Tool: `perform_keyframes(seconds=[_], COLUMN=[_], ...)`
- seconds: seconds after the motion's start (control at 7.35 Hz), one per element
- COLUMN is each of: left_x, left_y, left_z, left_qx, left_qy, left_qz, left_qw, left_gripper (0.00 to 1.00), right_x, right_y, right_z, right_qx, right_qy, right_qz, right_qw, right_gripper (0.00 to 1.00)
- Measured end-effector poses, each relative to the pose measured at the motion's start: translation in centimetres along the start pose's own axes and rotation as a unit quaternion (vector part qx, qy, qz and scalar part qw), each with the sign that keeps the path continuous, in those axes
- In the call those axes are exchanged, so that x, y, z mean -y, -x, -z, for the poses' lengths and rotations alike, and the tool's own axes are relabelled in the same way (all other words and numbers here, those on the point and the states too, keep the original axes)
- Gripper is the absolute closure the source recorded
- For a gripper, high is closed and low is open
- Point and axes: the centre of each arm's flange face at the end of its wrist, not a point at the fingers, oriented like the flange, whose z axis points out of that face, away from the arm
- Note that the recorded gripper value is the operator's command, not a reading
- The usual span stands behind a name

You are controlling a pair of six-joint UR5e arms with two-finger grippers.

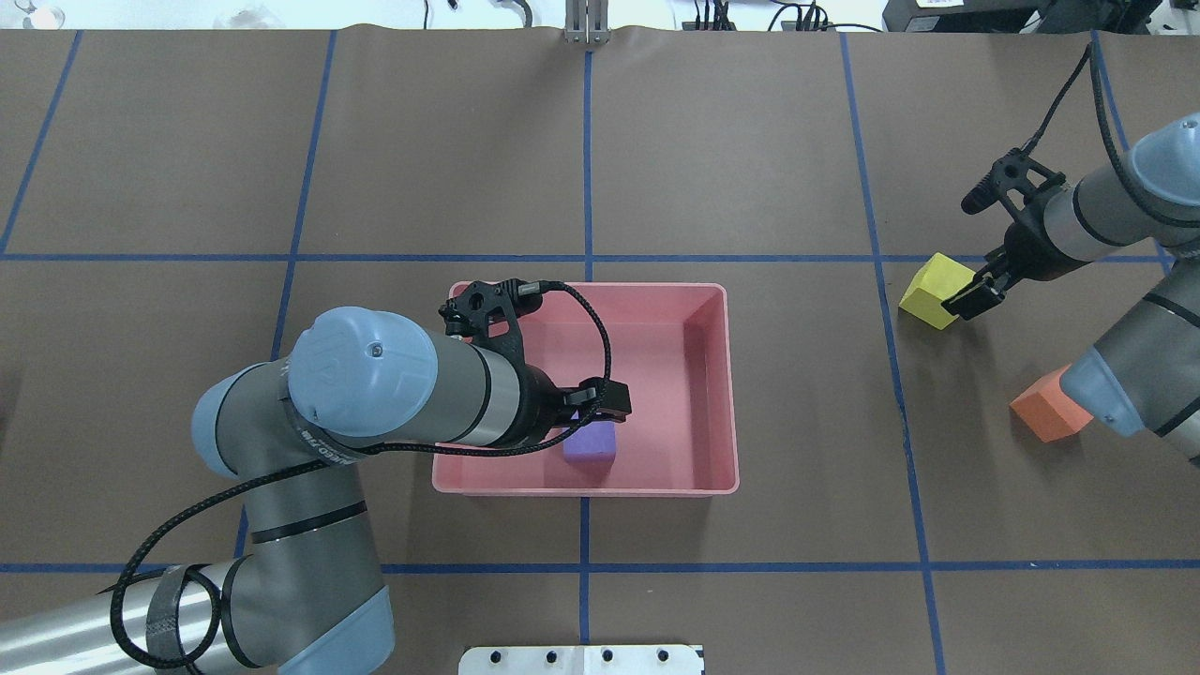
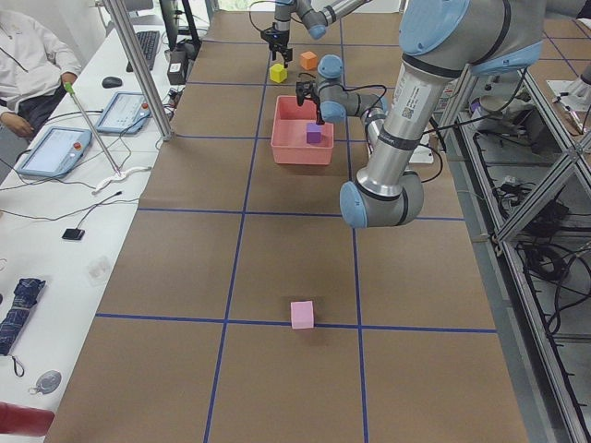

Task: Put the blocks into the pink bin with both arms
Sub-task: 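Release the purple cube in the bin while the right gripper reaches the yellow cube, then carry the yellow cube into the bin with the right gripper while the left withdraws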

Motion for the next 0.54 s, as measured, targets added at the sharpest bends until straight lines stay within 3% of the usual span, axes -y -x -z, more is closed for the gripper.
perform_keyframes(seconds=[0.27, 0.41, 0.54], left_x=[0.0, 0.1, 0.1], left_y=[0.2, 0.3, 0.5], left_z=[-0.1, -0.1, -0.2], left_qx=[0.001, 0.002, 0.004], left_qy=[0.0, 0.0, 0.0], left_qz=[0.0, 0.001, 0.0], left_qw=[1.0, 1.0, 1.0], left_gripper=[0.0, 0.0, 0.0], right_x=[0.8, 1.0, 1.3], right_y=[0.0, 0.1, 0.2], right_z=[-1.6, -2.8, -3.5], right_qx=[0.003, 0.005, 0.007], right_qy=[0.01, 0.019, 0.024], right_qz=[-0.001, -0.002, -0.003], right_qw=[0.9999, 0.9998, 0.9997], right_gripper=[0.02, 0.24, 0.62])
